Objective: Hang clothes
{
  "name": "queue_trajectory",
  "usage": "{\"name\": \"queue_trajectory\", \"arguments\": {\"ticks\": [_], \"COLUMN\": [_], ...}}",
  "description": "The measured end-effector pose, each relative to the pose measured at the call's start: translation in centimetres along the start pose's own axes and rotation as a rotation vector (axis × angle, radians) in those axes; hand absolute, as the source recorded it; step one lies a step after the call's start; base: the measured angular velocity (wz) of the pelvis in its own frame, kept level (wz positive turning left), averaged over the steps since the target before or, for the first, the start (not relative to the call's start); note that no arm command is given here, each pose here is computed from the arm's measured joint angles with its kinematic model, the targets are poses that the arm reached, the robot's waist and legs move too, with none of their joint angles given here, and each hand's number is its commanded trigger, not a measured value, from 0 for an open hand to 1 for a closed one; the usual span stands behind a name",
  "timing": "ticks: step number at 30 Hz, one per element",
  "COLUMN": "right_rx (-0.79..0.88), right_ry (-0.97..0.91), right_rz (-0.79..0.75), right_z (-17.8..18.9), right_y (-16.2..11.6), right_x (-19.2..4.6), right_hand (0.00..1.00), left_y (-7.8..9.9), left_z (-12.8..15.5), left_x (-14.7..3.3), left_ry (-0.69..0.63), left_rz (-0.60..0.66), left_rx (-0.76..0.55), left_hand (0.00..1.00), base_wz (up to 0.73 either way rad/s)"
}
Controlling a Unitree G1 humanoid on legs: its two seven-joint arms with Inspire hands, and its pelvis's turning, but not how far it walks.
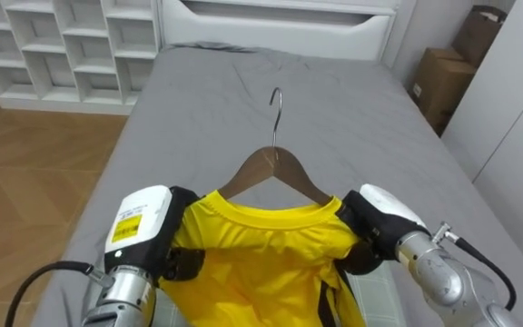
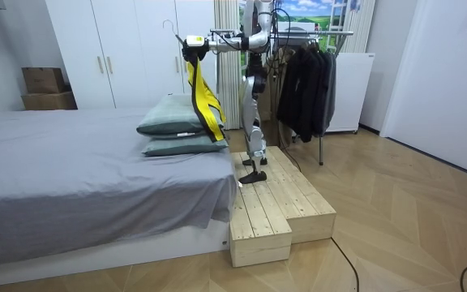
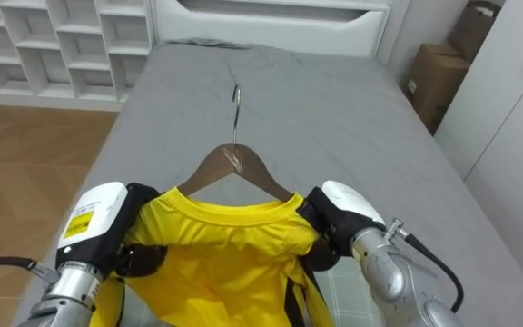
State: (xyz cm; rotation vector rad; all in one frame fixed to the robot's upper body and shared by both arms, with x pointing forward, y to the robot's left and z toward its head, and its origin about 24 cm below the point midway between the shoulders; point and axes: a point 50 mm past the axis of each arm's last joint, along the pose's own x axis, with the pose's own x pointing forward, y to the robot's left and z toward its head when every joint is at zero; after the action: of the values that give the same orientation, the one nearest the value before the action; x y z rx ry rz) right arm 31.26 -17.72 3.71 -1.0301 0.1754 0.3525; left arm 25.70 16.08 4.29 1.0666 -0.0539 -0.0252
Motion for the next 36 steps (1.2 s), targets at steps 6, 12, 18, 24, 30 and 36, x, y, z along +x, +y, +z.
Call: {"name": "queue_trajectory", "arguments": {"ticks": [6, 12, 18, 24, 30, 36], "right_rx": [-0.028, -0.044, -0.064, -0.094, -0.110, -0.068], "right_ry": [0.007, 0.010, 0.014, 0.023, 0.048, 0.120], "right_rz": [-0.003, -0.002, 0.001, 0.009, 0.045, 0.087], "right_z": [-0.1, -0.1, -0.1, -0.2, -0.8, -3.0], "right_y": [-0.1, 0.0, 0.1, 0.2, 1.2, 2.9], "right_x": [0.0, 0.0, 0.0, -0.1, -0.5, -1.9], "right_hand": [1.00, 1.00, 1.00, 1.00, 1.00, 1.00], "left_y": [-0.3, -0.7, -0.9, -1.4, -1.5, -1.2], "left_z": [0.4, 0.9, 1.2, 1.9, 2.3, 2.0], "left_x": [0.0, -0.1, -0.1, -0.1, -0.2, -0.1], "left_ry": [-0.012, -0.023, -0.031, -0.049, -0.079, -0.082], "left_rz": [-0.009, -0.025, -0.030, -0.051, -0.067, -0.063], "left_rx": [-0.109, -0.165, -0.178, -0.199, -0.206, -0.215], "left_hand": [0.00, 0.00, 0.00, 0.00, 0.00, 0.00], "base_wz": [0.00, 0.00, 0.00, 0.00, 0.02, 0.04]}}
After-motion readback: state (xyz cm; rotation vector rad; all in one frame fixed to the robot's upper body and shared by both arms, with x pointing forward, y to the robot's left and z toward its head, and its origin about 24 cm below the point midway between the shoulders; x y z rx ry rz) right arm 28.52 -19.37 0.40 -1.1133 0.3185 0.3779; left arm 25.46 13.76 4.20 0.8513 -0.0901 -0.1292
